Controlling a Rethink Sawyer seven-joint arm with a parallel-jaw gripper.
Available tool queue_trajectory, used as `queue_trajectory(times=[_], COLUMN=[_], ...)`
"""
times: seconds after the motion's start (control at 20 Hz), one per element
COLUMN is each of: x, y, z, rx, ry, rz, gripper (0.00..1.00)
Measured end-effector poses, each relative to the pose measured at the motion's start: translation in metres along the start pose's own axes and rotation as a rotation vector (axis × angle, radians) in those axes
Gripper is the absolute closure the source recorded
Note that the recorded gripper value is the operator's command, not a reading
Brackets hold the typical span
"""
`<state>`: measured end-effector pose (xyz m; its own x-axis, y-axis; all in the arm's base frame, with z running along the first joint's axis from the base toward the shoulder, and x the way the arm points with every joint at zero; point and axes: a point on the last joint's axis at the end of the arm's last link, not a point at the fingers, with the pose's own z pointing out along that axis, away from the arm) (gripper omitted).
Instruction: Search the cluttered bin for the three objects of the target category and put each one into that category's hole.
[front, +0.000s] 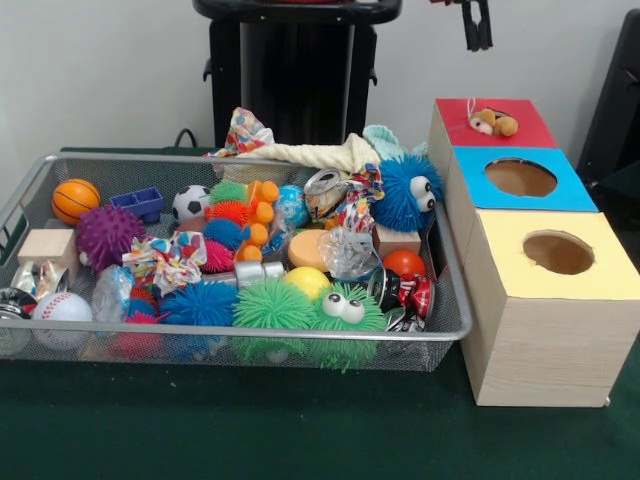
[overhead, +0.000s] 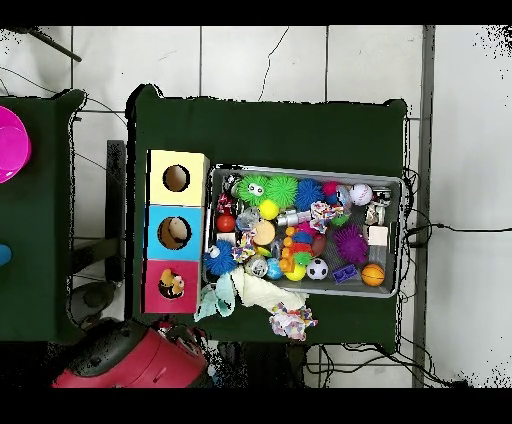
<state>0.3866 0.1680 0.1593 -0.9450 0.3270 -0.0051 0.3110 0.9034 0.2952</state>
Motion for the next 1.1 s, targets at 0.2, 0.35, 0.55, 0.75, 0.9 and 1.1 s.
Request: queue_trajectory(times=[0.2, 0.35, 0.55, 0.75, 0.9, 1.1], x=[-0.003, -0.007, -0.012, -0.015, -0.018, -0.024], y=[0.004, 0.006, 0.006, 0.005, 0.003, 0.000], z=[-0.001, -0.004, -0.007, -0.006, -0.004, 0.001], rx=[-0.019, -0.026, -0.023, -0.013, 0.000, 0.025], ry=[-0.022, -0.050, -0.085, -0.109, -0.135, -0.180], rz=[0.006, 0.009, 0.010, 0.011, 0.013, 0.016], gripper=[1.00, 1.00, 1.00, 1.00, 1.00, 1.00])
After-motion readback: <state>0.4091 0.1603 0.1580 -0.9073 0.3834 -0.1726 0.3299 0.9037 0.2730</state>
